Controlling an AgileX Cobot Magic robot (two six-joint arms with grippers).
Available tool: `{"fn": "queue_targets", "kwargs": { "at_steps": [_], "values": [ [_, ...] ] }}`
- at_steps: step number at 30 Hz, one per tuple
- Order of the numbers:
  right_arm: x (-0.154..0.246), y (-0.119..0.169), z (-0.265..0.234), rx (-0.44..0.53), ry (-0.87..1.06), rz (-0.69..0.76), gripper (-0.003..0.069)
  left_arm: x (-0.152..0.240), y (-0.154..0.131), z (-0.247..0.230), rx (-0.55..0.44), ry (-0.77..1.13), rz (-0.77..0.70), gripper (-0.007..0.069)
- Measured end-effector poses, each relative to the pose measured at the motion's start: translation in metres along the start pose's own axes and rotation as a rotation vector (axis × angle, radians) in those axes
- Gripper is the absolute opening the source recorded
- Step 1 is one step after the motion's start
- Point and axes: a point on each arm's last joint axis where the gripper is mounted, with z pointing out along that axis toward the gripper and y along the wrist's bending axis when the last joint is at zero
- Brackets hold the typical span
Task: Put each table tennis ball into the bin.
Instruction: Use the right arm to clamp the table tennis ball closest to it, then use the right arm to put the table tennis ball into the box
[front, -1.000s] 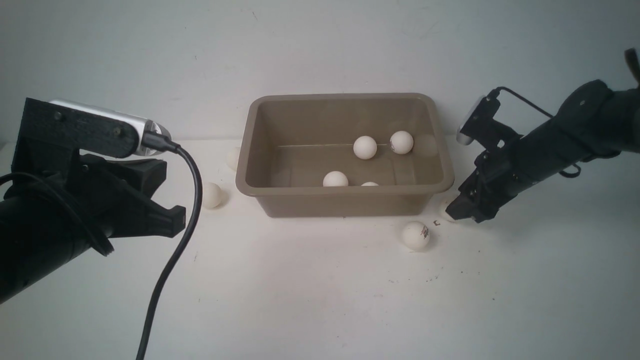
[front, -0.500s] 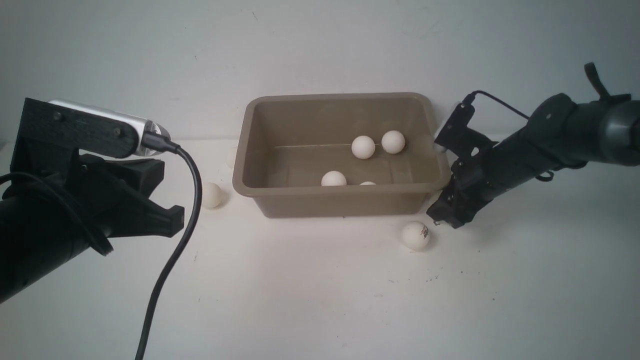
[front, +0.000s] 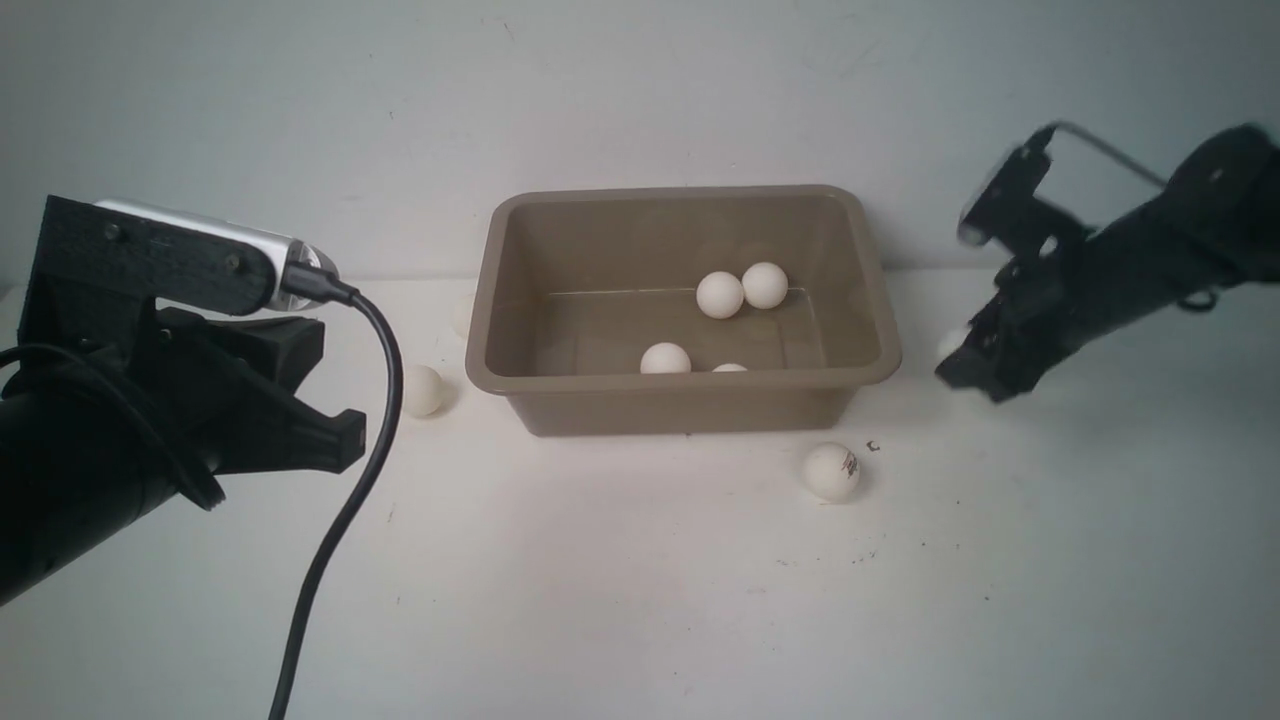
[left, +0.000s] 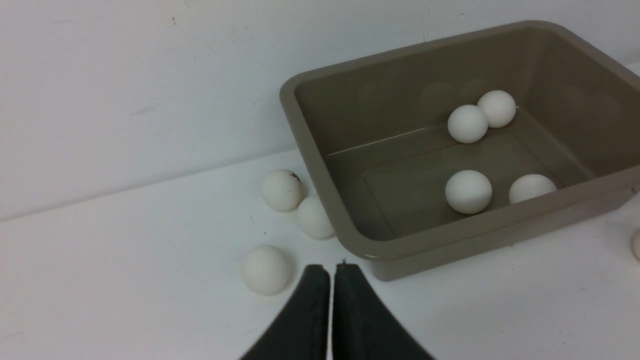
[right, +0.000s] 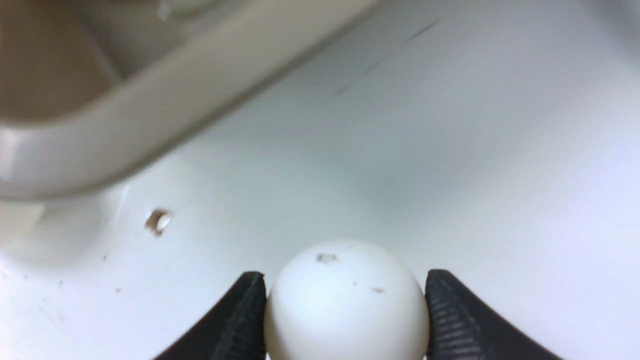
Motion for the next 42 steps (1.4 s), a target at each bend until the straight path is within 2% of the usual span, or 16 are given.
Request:
{"fn": "queue_targets", "kwargs": {
  "at_steps": [6,8,12,24,31,42],
  "values": [
    [-0.056,0.007,-0.034,0.056,-0.145,-0.063,0.0366,0.0,0.0,0.0,0.0,0.0,-0.008,-0.0004],
    [-0.087,0.024,-0.037,0.049,-0.206,-0.117,0.0366,0.0,0.0,0.0,0.0,0.001,-0.022,-0.0004],
    [-0.108,0.044,-0.028,0.049,-0.237,-0.139,0.0366,0.0,0.0,0.0,0.0,0.002,-0.028,-0.0004],
    [-0.093,0.051,0.022,-0.015,-0.166,-0.037,0.0366,0.0,0.0,0.0,0.0,0.002,-0.025,-0.0004],
    [-0.096,0.052,0.021,-0.034,-0.197,0.011,0.0382,0.0,0.0,0.0,0.0,0.002,-0.026,-0.0004],
    [-0.108,0.048,0.017,-0.039,-0.314,0.212,0.0379,0.0,0.0,0.0,0.0,0.002,-0.026,-0.0004]
  ]
}}
